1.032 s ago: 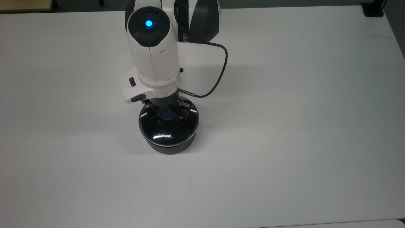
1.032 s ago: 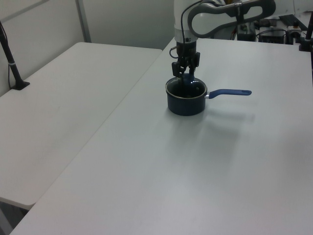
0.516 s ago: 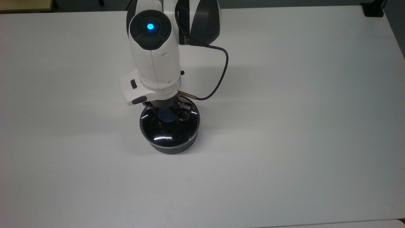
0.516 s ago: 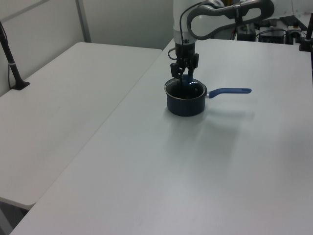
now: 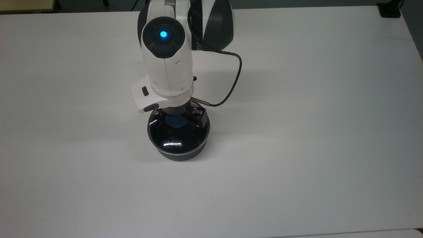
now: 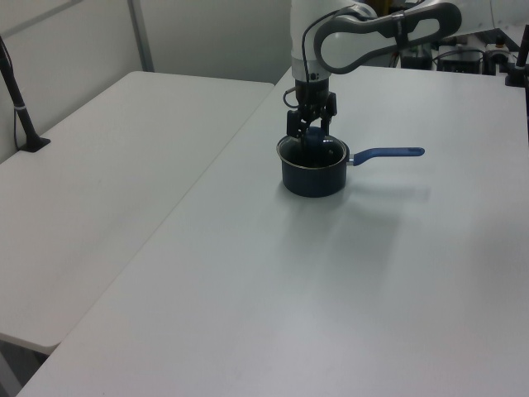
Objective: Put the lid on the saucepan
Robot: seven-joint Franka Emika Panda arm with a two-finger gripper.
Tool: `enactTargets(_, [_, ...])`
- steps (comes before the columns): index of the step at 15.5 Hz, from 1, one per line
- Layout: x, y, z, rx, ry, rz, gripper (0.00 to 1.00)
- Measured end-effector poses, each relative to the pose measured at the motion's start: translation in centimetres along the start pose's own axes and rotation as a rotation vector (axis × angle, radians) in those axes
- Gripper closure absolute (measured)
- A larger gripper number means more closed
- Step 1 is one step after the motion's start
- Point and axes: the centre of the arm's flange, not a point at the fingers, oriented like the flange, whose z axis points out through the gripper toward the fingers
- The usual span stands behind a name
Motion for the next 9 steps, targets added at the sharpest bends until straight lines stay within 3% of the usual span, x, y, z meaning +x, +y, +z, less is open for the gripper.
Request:
enactTargets(5, [-1.0, 1.8, -5.0, -0.003, -0.002, 0.021, 0.0])
enactTargets(9, [-4.6, 4.3, -13.2, -0.01, -0.012, 0.035, 0.0])
